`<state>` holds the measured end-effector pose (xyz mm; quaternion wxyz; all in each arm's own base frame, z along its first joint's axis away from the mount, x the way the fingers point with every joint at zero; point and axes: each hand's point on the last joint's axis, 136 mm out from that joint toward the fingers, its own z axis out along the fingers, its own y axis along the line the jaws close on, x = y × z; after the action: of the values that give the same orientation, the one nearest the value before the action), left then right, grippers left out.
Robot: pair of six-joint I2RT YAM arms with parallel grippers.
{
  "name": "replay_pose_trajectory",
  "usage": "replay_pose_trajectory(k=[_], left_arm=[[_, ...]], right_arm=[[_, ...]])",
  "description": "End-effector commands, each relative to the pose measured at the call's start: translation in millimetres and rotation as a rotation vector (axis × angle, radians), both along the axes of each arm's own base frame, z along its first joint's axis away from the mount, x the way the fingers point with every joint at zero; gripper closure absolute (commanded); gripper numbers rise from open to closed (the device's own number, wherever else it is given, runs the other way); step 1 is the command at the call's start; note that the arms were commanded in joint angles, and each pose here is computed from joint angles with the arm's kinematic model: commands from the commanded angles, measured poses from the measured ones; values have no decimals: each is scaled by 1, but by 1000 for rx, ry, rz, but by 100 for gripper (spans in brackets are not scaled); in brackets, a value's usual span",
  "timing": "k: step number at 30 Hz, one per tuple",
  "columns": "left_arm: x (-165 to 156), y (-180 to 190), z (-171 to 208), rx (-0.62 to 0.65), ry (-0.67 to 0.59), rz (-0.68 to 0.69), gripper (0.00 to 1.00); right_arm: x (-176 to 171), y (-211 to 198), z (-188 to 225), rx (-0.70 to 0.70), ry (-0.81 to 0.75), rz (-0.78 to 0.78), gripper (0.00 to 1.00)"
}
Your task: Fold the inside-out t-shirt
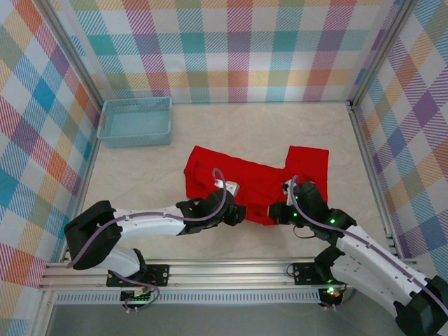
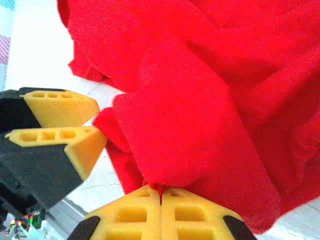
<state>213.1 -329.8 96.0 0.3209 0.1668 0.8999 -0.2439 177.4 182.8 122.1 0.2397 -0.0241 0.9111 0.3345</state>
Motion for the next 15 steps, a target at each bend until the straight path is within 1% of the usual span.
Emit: replay_pose_trajectory(k=[1, 3, 6, 9, 13, 15], left_arm=[[2, 1, 18, 91, -90, -44, 41], [-1, -7, 20, 114, -115, -75, 36], [-3, -17, 16, 155, -132, -107, 32], [-6, -25, 9, 175, -123, -142, 32], [-18, -35, 4, 192, -123, -207, 32], [-21, -35, -2, 213, -114, -211, 32]], right_arm=[[0, 5, 6, 23, -39, 44, 100], [-1, 4, 1, 10, -26, 46, 100], [-2, 4, -3, 8, -13, 46, 100], [0, 5, 0, 15, -20, 43, 100], [3, 1, 1, -7, -18, 15, 100], [5, 2, 0, -11, -16, 12, 100]])
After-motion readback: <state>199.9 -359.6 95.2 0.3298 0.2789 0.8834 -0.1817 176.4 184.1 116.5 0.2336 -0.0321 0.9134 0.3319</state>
